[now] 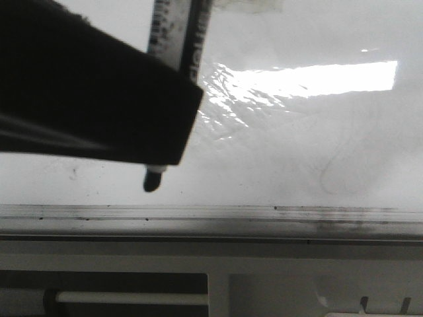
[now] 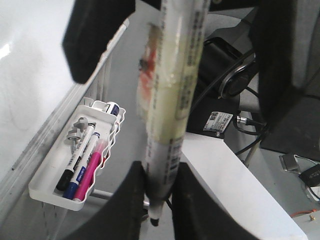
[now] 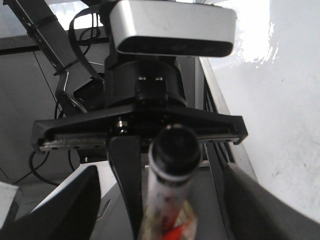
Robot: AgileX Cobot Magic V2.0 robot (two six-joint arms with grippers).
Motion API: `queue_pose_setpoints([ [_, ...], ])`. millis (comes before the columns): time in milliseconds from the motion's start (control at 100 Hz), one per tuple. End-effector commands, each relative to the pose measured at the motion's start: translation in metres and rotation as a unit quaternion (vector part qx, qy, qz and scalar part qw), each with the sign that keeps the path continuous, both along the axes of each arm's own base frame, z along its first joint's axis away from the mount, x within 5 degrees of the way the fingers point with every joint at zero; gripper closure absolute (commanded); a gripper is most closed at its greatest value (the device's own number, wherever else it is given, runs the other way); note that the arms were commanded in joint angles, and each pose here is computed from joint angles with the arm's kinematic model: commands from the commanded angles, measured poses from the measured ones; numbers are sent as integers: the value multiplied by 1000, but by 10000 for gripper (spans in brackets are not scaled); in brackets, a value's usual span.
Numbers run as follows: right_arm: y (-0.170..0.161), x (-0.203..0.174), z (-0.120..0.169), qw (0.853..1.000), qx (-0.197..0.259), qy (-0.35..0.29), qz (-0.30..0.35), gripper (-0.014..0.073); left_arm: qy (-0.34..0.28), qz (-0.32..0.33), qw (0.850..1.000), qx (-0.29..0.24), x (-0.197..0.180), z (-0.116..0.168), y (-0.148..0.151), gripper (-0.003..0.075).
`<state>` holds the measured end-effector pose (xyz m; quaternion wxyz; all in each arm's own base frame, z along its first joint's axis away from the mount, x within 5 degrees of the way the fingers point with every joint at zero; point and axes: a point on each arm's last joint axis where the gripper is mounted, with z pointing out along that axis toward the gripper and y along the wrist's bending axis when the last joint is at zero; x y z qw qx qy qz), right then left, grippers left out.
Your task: Write number 8 on whiteboard
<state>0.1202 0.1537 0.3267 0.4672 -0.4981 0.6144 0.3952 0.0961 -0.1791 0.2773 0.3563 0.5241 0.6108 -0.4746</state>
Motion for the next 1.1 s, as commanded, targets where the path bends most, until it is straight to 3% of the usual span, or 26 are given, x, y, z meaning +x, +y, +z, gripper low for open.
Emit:
queue_pose_setpoints([
  [0, 9, 5, 14, 1000, 29, -4, -9, 247, 5, -8, 999, -45, -2, 18, -2, 741],
  [150, 16, 6, 9, 1000, 20, 0, -7, 667, 6, -8, 999, -45, -2, 18, -2, 741],
  [240, 15, 7, 9, 1000, 19, -1, -12, 657, 9, 1, 999, -52, -1, 19, -1, 729],
  [290, 14, 8, 10, 1000, 12, -10, -17, 657, 12, 7, 998, -58, -1, 21, -1, 682],
  [380, 11, 11, 13, 999, -16, -25, -38, 657, 5, 20, 998, -67, -2, 26, 2, 509],
  [450, 6, 14, 18, 995, -71, -46, -56, 656, 7, 54, 996, -70, -3, 32, 8, 347],
  [510, 0, 17, 26, 988, -123, -58, -79, 655, -5, 75, 995, -69, -5, 37, 14, 264],
  [590, -9, 21, 41, 974, -185, -75, -103, 655, -33, 102, 992, -66, -9, 44, 24, 239],
  [640, -14, 20, 55, 969, -195, -85, -123, 655, -55, 126, 988, -67, -13, 50, 33, 244],
  [710, -22, 17, 77, 967, -171, -99, -159, 639, -73, 167, 980, -75, -16, 57, 45, 260],
  [820, -35, 2, 101, 964, -96, -150, -197, 629, -94, 251, 957, -112, -22, 72, 69, 321],
  [930, -52, -13, 96, 948, -27, -205, -240, 630, -114, 281, 942, -145, -30, 80, 83, 356],
  [1000, -63, -16, 80, 924, 10, -256, -283, 630, -122, 296, 934, -157, -33, 81, 89, 356],
  [1090, -75, -16, 62, 877, 82, -324, -345, 630, -121, 306, 932, -154, -33, 75, 92, 363],
])
